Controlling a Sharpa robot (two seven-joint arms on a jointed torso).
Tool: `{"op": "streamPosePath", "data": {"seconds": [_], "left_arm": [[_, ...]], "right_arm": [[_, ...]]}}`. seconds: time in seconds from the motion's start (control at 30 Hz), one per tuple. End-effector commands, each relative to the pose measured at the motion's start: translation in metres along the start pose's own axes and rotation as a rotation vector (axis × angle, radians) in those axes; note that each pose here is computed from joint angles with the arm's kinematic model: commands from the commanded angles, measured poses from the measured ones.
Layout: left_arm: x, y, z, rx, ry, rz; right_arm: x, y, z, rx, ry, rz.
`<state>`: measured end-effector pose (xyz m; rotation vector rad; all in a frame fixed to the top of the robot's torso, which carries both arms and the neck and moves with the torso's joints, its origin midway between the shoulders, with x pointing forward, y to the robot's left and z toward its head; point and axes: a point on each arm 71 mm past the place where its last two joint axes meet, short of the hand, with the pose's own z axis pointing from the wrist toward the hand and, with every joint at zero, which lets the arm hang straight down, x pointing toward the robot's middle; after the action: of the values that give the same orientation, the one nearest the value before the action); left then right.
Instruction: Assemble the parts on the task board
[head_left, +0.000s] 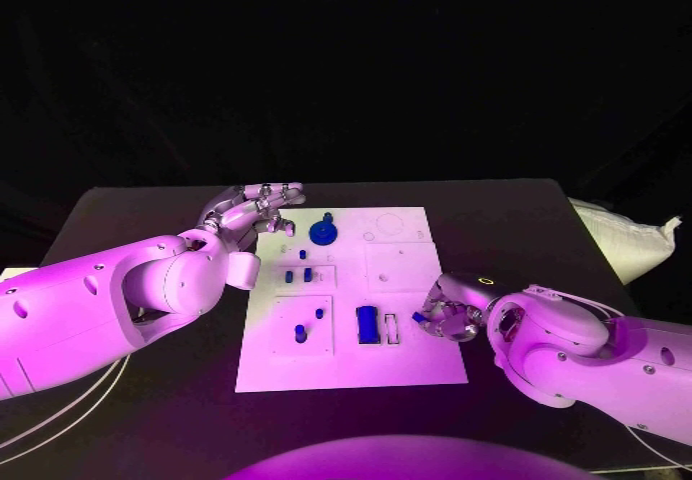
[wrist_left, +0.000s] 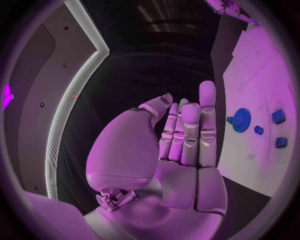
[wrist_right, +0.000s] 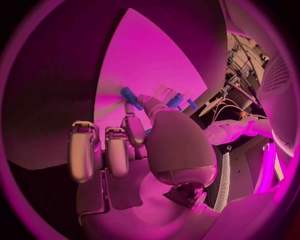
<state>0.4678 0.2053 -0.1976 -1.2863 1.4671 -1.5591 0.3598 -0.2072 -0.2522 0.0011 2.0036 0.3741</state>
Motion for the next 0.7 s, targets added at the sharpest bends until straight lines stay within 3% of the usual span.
{"op": "streamPosePath", "data": {"seconds": [0.03,0.37,0.7], "left_arm": [[0.0039,-0.0004,0.0000,0.006,0.024,-0.005],[0.0052,-0.0004,-0.0002,0.006,0.027,-0.006],[0.0064,-0.0002,-0.0002,0.005,0.031,-0.007]], "right_arm": [[0.001,0.001,-0.002,0.053,0.025,0.206],[0.006,0.011,-0.001,0.064,0.084,0.311],[0.009,0.019,0.006,0.058,0.100,0.335]]}}
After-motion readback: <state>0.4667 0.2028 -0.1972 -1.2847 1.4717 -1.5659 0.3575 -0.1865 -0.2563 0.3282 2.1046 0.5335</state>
